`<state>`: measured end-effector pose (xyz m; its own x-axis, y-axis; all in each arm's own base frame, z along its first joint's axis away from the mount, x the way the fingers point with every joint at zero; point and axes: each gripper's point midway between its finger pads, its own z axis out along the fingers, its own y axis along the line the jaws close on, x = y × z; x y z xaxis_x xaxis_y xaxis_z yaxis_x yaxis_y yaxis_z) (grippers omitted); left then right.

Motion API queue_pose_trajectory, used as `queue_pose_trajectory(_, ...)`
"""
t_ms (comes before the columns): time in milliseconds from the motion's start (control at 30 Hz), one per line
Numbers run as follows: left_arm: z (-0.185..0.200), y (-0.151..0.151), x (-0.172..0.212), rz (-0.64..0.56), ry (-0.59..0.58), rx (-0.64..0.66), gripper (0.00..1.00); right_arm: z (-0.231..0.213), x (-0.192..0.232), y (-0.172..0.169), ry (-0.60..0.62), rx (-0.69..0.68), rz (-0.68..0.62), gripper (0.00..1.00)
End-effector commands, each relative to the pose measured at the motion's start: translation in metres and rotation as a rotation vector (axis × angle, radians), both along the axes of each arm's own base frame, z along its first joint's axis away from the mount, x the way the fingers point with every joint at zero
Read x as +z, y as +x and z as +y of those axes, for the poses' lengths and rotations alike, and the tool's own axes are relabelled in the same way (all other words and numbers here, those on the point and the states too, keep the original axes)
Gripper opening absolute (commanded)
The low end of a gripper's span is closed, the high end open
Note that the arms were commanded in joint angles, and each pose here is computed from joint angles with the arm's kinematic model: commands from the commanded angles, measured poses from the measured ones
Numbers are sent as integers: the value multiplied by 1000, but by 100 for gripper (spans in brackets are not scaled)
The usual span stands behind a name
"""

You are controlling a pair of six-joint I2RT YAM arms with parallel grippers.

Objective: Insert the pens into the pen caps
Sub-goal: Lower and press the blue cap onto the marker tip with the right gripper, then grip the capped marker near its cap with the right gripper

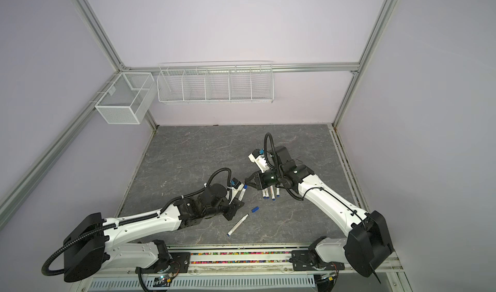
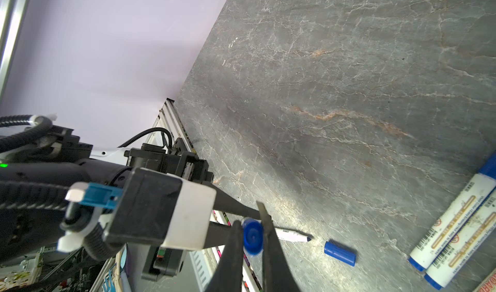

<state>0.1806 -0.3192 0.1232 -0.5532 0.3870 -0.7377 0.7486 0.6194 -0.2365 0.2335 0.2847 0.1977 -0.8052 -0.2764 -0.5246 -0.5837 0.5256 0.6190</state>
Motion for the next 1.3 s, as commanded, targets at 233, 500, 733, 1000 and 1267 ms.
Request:
queue_pose_trajectory(233, -45, 52, 184, -286, -508, 43, 0, -20, -90, -65, -289, 105, 297, 7)
queue_pose_trajectory(500, -51, 37, 106, -133, -363, -22, 0, -28, -39, -14, -104, -80, 150, 14)
queue_pose_trajectory(733, -47, 25, 61, -54, -330, -6, 0, -33, -3, 13, -29, -207, 6, 42)
queue_pose_trajectory(1000, -52, 27, 58, -53, -341, -5, 0, -28, 8, 19, 10, -211, -29, 40)
queue_pose_trajectory(1267, -61, 30, 64, -55, -362, -19, 0, -17, 1, 20, 21, -176, -11, 28)
